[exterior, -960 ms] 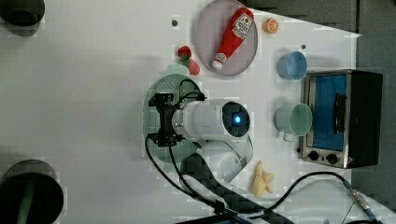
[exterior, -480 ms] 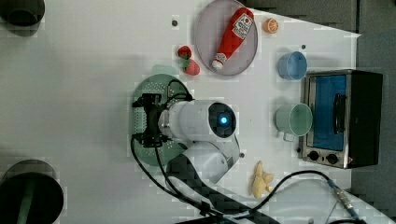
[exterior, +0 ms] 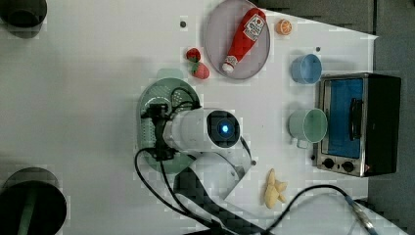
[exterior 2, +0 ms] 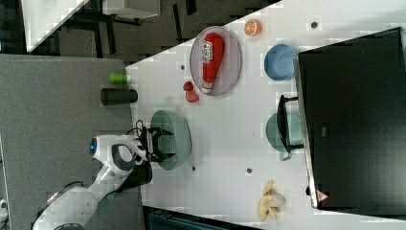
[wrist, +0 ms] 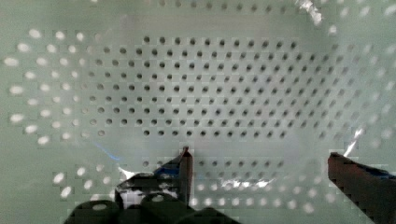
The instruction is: Drag strainer right to left.
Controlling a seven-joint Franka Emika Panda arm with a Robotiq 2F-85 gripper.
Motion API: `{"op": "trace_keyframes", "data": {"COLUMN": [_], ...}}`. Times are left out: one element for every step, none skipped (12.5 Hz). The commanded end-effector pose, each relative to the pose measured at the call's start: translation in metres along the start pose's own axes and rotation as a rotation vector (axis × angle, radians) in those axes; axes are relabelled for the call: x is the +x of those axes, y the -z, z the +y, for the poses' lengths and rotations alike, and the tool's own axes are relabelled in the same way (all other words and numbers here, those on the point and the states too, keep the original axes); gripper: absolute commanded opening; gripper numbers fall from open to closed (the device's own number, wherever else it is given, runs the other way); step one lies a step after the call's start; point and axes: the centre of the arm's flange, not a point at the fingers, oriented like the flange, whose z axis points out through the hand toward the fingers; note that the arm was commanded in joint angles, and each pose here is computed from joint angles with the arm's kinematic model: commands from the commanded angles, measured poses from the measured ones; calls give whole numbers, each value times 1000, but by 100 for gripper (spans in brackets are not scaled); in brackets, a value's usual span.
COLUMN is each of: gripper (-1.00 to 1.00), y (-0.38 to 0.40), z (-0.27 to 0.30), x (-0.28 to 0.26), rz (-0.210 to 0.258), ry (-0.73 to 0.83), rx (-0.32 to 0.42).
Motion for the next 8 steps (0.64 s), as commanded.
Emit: {"op": "trace_keyframes", "data": {"gripper": [100, 100, 100, 100, 100, 100, 100, 100], "y": [118, 159, 200, 243, 285, 323, 358, 385], "z": [-29, -38, -45, -50, -52, -50, -45, -35], "x": [19, 45, 80, 119, 162, 206, 249, 290], "rz": [-8, 15, 38, 53, 61, 64, 63, 61], "ry": [187, 252, 304, 348, 390, 430, 467, 505], "rx": [112, 118, 113, 114, 119, 124, 132, 130]}}
